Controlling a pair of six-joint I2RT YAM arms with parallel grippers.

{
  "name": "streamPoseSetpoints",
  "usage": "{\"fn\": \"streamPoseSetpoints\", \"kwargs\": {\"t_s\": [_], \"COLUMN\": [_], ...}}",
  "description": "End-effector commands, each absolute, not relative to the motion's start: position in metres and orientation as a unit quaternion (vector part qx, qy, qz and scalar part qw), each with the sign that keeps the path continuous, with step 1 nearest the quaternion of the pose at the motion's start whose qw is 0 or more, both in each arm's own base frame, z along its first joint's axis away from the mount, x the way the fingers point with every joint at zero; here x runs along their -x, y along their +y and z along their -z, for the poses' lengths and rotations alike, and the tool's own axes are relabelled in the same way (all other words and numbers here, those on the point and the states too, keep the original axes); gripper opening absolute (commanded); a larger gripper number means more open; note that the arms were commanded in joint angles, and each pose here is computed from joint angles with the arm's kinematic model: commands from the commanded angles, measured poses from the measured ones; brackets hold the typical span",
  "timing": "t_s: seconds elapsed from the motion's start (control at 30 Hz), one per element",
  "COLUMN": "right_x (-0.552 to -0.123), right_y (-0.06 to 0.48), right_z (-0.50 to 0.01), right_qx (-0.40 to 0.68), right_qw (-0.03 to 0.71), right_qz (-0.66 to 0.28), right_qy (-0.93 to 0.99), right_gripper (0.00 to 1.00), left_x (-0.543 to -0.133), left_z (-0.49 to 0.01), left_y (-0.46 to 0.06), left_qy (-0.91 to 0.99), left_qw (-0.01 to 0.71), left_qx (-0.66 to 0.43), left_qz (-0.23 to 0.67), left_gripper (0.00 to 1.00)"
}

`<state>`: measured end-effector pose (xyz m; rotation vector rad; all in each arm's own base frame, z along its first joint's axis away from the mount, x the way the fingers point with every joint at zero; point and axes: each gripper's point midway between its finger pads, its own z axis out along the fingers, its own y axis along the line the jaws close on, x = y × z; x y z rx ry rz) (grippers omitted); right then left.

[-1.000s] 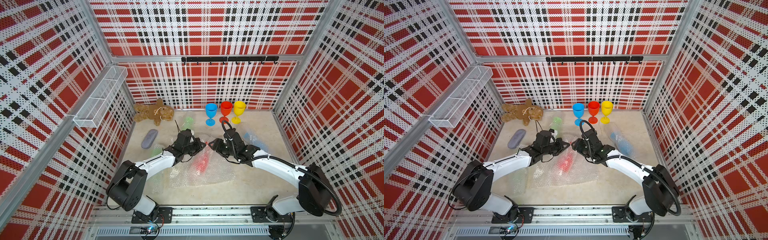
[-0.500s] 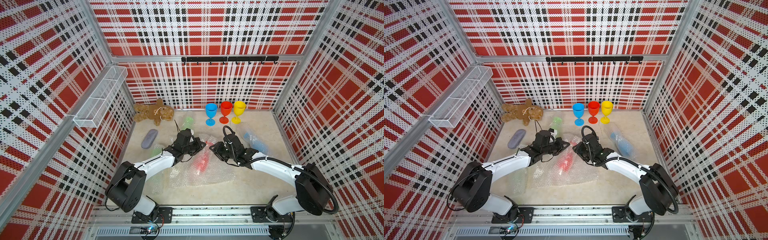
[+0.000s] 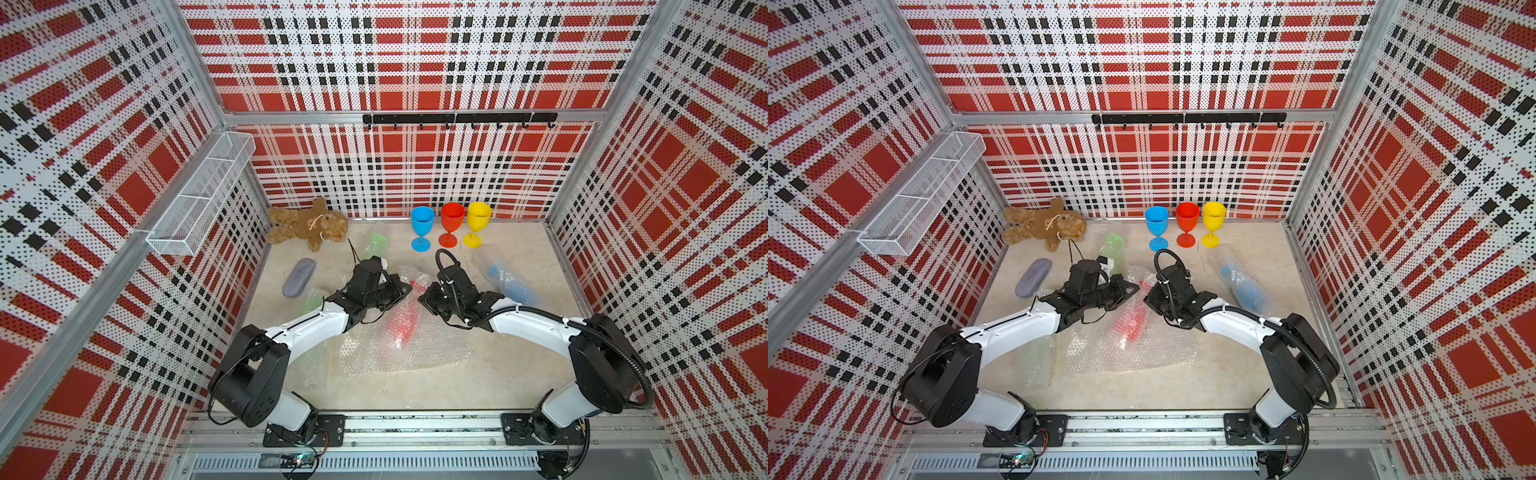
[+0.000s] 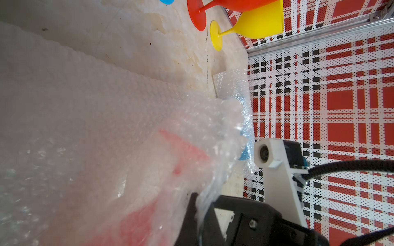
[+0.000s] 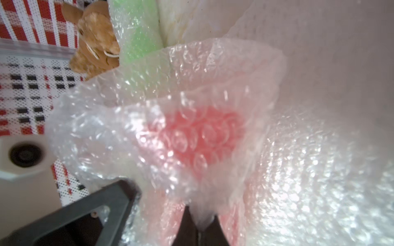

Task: Unpack wine glasses from bubble wrap
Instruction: Unwrap the bubble wrap.

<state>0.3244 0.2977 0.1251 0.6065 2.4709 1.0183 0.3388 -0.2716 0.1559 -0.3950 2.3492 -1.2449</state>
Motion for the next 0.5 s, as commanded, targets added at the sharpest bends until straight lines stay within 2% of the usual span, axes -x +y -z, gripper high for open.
{"fn": "streamPoseSetpoints", "kwargs": {"t_s": [0.0, 0.23, 0.47], "right_x": [-0.334, -0.336, -0.342], "right_y": [0.281, 0.261, 0.257], "right_z": [-0.125, -0.121, -0.115], "right_qx": [-0.201, -0.120, -0.059], "right_qw": [0.223, 0.224, 0.207], "right_qz": [-0.337, -0.308, -0.302], "right_qy": [0.892, 0.917, 0.929], "right_gripper": [0.00, 0.00, 0.00], "left_x": [-0.344, -0.346, -0.344], "left_z": [-0.171, -0.156, -0.138], "left_y": [-0.259, -0.206, -0.178], "left_qy": [0.852, 0.873, 0.883], "left_qw": [0.244, 0.260, 0.244], "left_qx": [0.144, 0.177, 0.191], "left_qz": [0.441, 0.372, 0.353], "left_gripper": [0.00, 0.00, 0.00]}}
